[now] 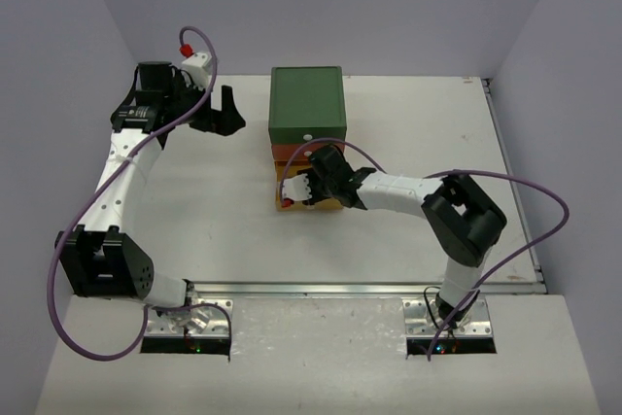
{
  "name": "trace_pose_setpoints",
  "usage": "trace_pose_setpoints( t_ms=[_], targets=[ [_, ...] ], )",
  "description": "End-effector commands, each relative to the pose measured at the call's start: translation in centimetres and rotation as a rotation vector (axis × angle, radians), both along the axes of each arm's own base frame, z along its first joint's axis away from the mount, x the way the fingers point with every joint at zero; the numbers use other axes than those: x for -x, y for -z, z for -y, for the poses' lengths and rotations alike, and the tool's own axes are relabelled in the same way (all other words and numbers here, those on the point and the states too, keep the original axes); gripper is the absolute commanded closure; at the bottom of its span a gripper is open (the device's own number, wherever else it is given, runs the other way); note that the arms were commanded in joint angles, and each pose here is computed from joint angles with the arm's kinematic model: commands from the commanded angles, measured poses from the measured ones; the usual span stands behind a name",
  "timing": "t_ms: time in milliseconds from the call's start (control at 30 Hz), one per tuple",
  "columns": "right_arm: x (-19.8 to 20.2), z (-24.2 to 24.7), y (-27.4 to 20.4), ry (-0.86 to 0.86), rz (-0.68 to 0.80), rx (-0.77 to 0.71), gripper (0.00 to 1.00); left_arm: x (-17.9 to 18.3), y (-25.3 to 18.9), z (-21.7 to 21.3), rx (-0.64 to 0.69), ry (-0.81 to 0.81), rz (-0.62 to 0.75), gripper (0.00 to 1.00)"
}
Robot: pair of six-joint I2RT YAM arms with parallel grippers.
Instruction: Organize the makeup
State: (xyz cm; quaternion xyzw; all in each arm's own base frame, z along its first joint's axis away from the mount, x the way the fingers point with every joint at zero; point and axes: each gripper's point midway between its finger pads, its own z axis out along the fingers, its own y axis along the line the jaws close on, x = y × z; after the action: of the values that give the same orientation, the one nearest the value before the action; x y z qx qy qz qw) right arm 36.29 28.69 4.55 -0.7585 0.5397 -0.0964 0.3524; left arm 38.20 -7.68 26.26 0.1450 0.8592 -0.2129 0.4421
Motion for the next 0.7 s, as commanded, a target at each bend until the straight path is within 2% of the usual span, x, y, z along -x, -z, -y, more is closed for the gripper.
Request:
trace_pose_setpoints(
  t_ms=[0, 133, 267, 533, 667],
  targets=[
    [-3.4, -1.4, -2.5, 0.024, 0.116, -0.023, 0.77, 0.2, -1.3, -0.3, -0.019, 0.000, 0.054, 0.00],
    [-3.3, -2.0, -2.8, 0.006, 0.103, -0.047, 0.53, -0.2, -1.3, -0.3, -0.017, 0.001, 0.055, 0.00],
    [-3.1, -2.2, -4.8, 0.010, 0.111, -0.088, 0.42, -0.6, -1.3, 0.1, 0.000, 0.018, 0.049, 0.00],
    [-2.2, -1.7, -8.3, 0.021, 0.125, -0.103, 0.39, -1.8, -2.3, 1.5, 0.033, 0.089, 0.074, 0.00],
    [0.7, -2.3, -10.7, 0.077, 0.068, -0.171, 0.35, -2.9, -3.1, 2.1, 0.014, 0.100, 0.097, 0.00]
  ],
)
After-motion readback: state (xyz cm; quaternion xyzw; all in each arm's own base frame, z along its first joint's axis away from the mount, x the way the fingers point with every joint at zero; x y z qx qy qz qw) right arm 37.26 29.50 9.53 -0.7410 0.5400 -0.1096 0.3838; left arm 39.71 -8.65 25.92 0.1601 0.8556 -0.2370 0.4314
